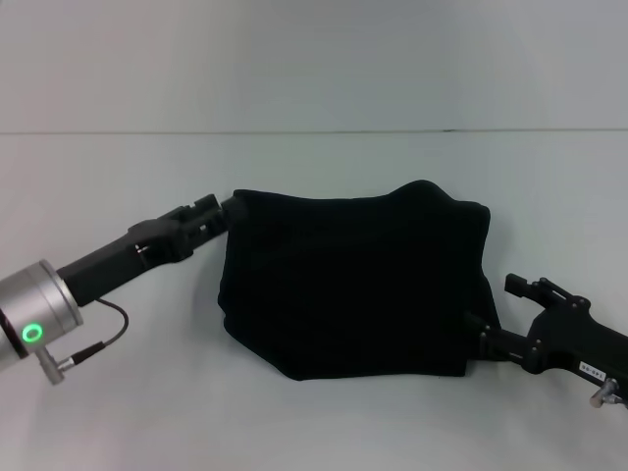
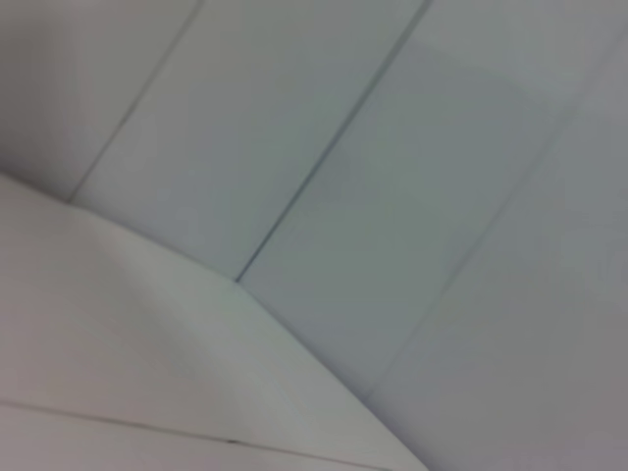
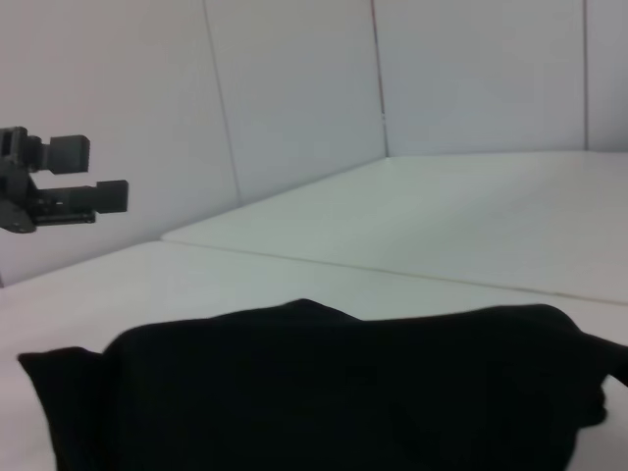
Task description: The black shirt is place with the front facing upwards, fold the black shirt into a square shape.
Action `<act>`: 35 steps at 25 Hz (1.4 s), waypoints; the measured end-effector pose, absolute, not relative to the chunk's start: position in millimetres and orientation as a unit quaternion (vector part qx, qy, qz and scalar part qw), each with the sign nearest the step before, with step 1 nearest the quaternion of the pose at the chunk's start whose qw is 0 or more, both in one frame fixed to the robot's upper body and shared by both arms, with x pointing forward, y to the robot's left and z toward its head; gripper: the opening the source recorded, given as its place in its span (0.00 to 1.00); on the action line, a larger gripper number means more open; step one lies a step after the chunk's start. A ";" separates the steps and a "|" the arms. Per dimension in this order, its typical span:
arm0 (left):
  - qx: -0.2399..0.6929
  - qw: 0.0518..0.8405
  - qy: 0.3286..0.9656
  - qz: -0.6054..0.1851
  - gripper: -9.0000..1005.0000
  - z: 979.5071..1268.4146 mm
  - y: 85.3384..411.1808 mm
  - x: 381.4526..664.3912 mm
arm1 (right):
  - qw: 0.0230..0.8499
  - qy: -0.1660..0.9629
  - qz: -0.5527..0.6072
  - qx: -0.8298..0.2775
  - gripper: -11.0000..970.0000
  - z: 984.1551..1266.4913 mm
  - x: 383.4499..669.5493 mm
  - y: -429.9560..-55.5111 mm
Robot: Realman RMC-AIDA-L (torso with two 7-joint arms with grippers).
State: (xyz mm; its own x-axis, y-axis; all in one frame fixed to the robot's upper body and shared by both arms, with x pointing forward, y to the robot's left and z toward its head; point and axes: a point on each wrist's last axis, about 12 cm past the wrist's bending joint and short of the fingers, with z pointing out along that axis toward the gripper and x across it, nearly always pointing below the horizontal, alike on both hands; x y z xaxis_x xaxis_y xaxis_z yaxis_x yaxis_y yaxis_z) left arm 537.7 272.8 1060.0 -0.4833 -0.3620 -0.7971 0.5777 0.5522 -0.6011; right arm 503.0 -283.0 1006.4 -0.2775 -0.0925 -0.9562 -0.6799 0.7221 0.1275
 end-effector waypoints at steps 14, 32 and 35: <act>-0.109 0.248 0.848 -0.455 0.65 1064.8 279.9 591.5 | 0.586 0.689 0.295 -0.308 0.94 1020.3 479.7 -289.5; -0.098 0.126 0.881 -0.445 0.65 1102.0 308.0 589.6 | 0.586 0.687 0.291 -0.315 0.94 1012.5 461.3 -291.5; -0.094 0.104 0.885 -0.444 0.65 1102.0 307.4 585.3 | 0.587 0.687 0.290 -0.315 0.94 1012.7 461.5 -292.0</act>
State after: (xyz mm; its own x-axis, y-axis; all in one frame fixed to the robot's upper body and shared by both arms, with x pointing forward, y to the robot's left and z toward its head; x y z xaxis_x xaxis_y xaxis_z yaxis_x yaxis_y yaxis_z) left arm 585.3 307.4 1102.0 -0.9605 -0.2595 -0.1006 -0.0743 0.5873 -0.8060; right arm 461.5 -292.0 1012.7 -0.1127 -0.0927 -0.9893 -0.7737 0.6329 0.0288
